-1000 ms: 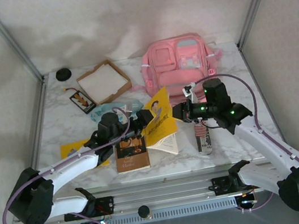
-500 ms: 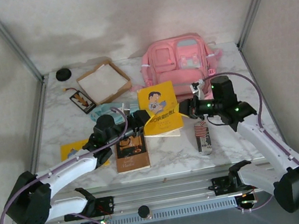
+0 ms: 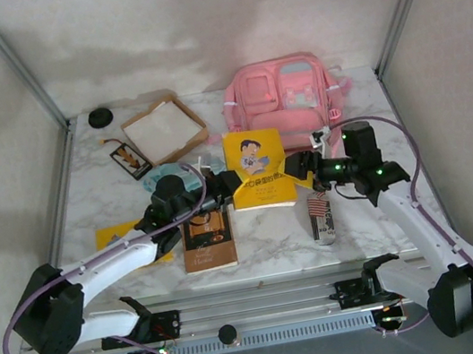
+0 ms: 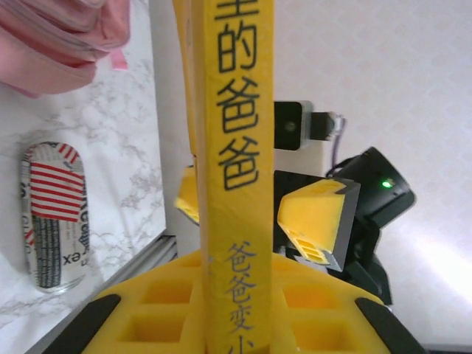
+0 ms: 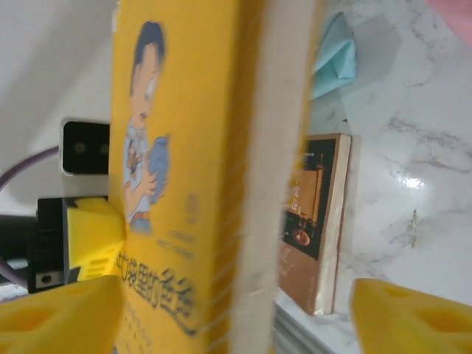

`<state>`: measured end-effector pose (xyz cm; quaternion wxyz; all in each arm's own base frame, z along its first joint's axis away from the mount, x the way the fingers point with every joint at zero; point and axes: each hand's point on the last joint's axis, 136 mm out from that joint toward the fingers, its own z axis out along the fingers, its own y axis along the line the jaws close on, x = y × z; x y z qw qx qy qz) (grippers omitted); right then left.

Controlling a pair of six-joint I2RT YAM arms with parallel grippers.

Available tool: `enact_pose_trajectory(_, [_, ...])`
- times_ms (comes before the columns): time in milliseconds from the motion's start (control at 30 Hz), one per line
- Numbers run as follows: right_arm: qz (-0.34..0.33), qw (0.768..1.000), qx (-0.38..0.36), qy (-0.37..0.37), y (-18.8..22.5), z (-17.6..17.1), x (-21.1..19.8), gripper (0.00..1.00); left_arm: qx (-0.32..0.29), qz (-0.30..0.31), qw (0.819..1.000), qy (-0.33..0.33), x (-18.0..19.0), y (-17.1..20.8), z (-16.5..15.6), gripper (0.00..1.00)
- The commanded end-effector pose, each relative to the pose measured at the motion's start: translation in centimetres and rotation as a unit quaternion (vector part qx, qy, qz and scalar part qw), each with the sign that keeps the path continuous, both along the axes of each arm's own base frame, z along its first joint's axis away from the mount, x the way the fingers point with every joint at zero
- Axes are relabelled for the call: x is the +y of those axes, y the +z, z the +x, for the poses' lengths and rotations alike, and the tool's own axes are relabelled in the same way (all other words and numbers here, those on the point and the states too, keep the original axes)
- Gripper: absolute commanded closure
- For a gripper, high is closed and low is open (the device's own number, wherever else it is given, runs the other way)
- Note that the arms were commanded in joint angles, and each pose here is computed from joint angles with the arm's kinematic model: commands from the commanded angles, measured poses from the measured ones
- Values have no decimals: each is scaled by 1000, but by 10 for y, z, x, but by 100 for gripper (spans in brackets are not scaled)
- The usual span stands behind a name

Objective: Pack the student bag
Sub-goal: Pass the book, then move the student bag to the top-center of the table.

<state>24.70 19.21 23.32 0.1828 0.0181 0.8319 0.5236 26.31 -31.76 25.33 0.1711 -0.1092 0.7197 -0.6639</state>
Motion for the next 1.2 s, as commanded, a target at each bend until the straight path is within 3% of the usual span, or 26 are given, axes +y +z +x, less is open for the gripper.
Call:
enact_pose_trajectory(0, [46, 998, 5, 35, 6, -13, 7, 4, -62, -68, 995, -26, -10, 56, -6, 100])
enact_pose_trajectory(100, [79, 996, -8, 46, 20, -17, 10, 1, -62, -59, 996, -31, -19, 53, -4, 100])
enact_pose_trajectory(200, [99, 993, -12, 57, 33, -20, 13, 7, -56, -57, 996, -29, -24, 48, 2, 100])
enact_pose_trajectory(400, [95, 994, -41, 25, 53, -14, 2, 40, -55, 15, 998, -7, -31, 20, 20, 100])
enact_pose_trajectory(500, [78, 996, -44, 8, 51, -9, -2, 64, -59, 13, 998, -17, -37, 19, 23, 100])
enact_pose_trajectory(633, [68, 996, -60, 4, 54, -3, -3, 85, -57, 39, 997, -23, -42, 7, 27, 100])
enact_pose_trajectory(667, [55, 996, -68, -5, 55, 1, -5, 90, -58, 46, 997, -27, -44, 5, 28, 98])
enact_pose_trajectory(733, [16, 997, -69, -34, 49, 10, -15, 99, -70, 69, 995, -31, -45, 2, 32, 78])
enact_pose_trajectory(800, [-8, 996, -69, -63, 47, 18, -27, 100, -86, 111, 990, -22, -42, -3, 40, 61])
enact_pose_trajectory(833, [-14, 994, -72, -77, 49, 23, -33, 100, -105, 140, 984, -18, -40, -5, 46, 53])
enact_pose_trajectory(900, [-35, 989, -75, -120, 52, 32, -50, 100, -131, 220, 967, -6, -32, -17, 62, 48])
enact_pose_trajectory(1033, [-107, 965, -63, -231, 47, 54, -102, 100, -195, 387, 901, 20, -15, -35, 103, 40])
enact_pose_trajectory(1100, [-132, 950, -55, -279, 42, 62, -127, 100, -242, 429, 871, 0, -23, -38, 118, 38])
enact_pose_trajectory(1167, [-155, 934, -44, -320, 34, 71, -150, 100, -261, 453, 852, -4, -29, -49, 138, 37])
